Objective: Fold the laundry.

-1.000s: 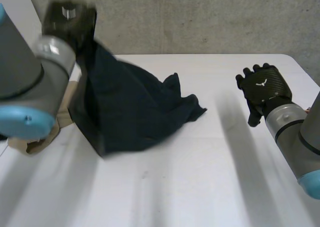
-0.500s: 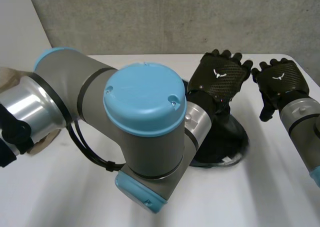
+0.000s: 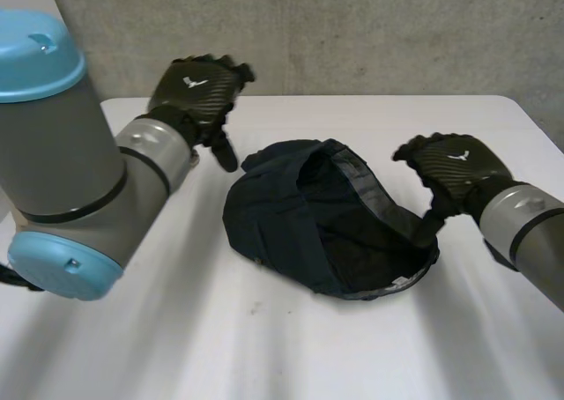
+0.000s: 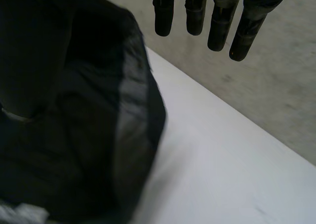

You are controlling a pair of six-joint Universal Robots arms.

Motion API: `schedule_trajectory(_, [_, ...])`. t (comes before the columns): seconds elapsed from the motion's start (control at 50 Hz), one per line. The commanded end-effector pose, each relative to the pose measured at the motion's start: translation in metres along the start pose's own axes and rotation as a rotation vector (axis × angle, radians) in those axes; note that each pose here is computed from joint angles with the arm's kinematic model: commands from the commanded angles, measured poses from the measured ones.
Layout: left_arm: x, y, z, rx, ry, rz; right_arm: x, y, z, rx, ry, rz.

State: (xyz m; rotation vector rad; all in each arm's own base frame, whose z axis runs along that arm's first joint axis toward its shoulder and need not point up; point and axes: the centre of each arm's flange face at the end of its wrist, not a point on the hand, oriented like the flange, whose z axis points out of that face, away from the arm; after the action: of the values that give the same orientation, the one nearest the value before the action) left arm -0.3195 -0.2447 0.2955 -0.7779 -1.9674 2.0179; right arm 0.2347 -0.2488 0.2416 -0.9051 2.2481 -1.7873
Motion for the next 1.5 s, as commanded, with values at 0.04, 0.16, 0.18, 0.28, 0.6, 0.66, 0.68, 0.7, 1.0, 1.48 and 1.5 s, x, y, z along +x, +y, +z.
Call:
schedule_trajectory(0.04, [-0.048,0.040,0.017,-0.070,-0.122,-0.003,-0.032,-0.031,0.010,0.109,-0.099,0.097])
schedule_trajectory(0.16, [-0.071,0.073,0.037,-0.094,-0.131,-0.010,-0.075,-0.060,0.027,0.159,-0.125,0.074])
schedule_trajectory(0.18, [-0.075,0.078,0.039,-0.103,-0.129,-0.013,-0.080,-0.062,0.028,0.159,-0.121,0.068])
schedule_trajectory(0.28, [-0.090,0.100,0.046,-0.147,-0.105,-0.032,-0.107,-0.066,0.047,0.149,-0.114,0.015])
schedule_trajectory(0.6, [-0.103,0.115,0.040,-0.187,-0.110,-0.058,-0.183,-0.019,0.106,0.112,-0.045,-0.277])
schedule_trajectory(0.66, [-0.103,0.117,0.039,-0.191,-0.112,-0.059,-0.185,-0.014,0.112,0.113,-0.030,-0.315])
schedule_trajectory(0.68, [-0.104,0.117,0.039,-0.191,-0.114,-0.059,-0.186,-0.013,0.113,0.114,-0.028,-0.322])
schedule_trajectory(0.7, [-0.104,0.117,0.039,-0.192,-0.115,-0.059,-0.186,-0.014,0.114,0.120,-0.026,-0.334])
schedule_trajectory(1.0, [-0.102,0.117,0.047,-0.151,-0.112,-0.049,-0.149,-0.128,0.041,0.359,-0.007,-0.364])
schedule_trajectory(1.48, [-0.026,0.116,0.050,-0.113,0.093,-0.237,-0.097,-0.149,-0.019,0.337,0.037,-0.428])
schedule_trajectory(1.5, [-0.025,0.116,0.050,-0.114,0.097,-0.237,-0.096,-0.147,-0.017,0.329,0.039,-0.431])
